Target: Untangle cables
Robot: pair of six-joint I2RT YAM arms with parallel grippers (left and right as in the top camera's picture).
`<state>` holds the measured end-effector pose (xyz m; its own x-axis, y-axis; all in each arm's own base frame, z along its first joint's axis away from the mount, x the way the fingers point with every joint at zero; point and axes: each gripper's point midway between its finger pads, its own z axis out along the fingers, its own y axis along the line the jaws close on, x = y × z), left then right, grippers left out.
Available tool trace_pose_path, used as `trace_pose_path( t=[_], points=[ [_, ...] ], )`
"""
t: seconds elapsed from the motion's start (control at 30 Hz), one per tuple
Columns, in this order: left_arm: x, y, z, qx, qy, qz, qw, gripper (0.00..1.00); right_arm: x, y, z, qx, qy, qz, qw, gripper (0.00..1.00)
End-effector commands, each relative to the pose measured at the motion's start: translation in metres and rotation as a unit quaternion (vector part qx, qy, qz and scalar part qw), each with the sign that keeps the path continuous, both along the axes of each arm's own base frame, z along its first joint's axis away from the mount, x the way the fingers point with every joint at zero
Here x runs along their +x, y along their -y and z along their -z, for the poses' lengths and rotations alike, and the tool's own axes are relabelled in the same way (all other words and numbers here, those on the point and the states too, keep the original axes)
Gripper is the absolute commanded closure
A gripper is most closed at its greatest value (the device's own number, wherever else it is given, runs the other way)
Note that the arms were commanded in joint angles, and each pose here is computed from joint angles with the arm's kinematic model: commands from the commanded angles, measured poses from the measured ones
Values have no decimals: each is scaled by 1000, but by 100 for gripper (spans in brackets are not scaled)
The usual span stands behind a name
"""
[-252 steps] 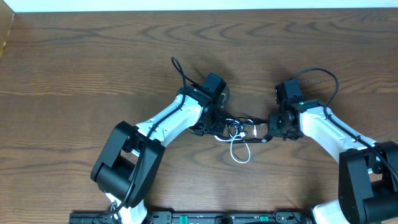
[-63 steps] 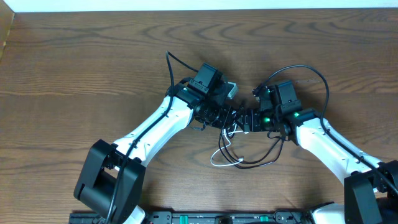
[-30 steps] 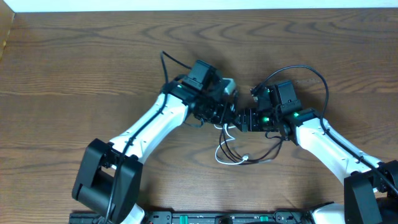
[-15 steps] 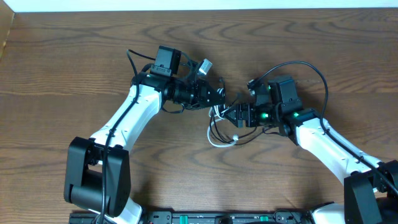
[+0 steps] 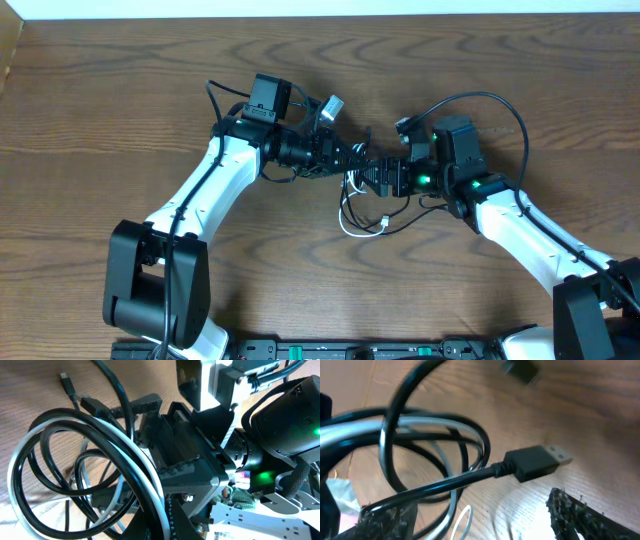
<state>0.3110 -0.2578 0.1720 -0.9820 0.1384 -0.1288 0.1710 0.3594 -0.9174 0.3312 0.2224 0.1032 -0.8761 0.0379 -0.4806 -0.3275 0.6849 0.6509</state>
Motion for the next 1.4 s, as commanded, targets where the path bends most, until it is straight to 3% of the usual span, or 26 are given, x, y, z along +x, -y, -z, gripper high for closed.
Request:
trace_pose_path(
  t=[0.0,0.4,0.53,0.63,0.77,0.87,0.93,1.0,1.17,1.27,1.37],
  points=[
    [-8,3,-20,-44,-6,18,999,92,11,6,-1,-7,0,33,999,20],
    [-3,10,-48,-108,4,36,993,92,7,-2,1,-12,1,25,1000,22],
    [-2,10,-48,-106,8,36,994,93,5,11,15,-50,-18,51,997,31],
    [0,10,-44,-97,16,30,995,93,0,28,32,-98,-44,78,991,47],
    [7,8,-31,-65,34,11,997,93,-12,44,48,-141,-77,94,983,77],
    [11,2,-11,-17,28,-13,999,88,-19,53,56,-168,-94,103,976,90],
    [9,-4,5,24,21,-24,999,78,-21,58,59,-181,-100,108,973,94],
    [5,-11,19,63,12,-30,998,73,-23,62,61,-189,-103,111,970,99],
    [-8,-33,50,157,-11,-35,987,75,-26,71,66,-213,-109,122,963,99],
    [-13,-43,60,193,-21,-37,980,81,-28,75,68,-219,-114,126,961,99],
    [-14,-50,67,221,-25,-43,974,81,-30,76,69,-223,-116,121,960,99]
  ],
)
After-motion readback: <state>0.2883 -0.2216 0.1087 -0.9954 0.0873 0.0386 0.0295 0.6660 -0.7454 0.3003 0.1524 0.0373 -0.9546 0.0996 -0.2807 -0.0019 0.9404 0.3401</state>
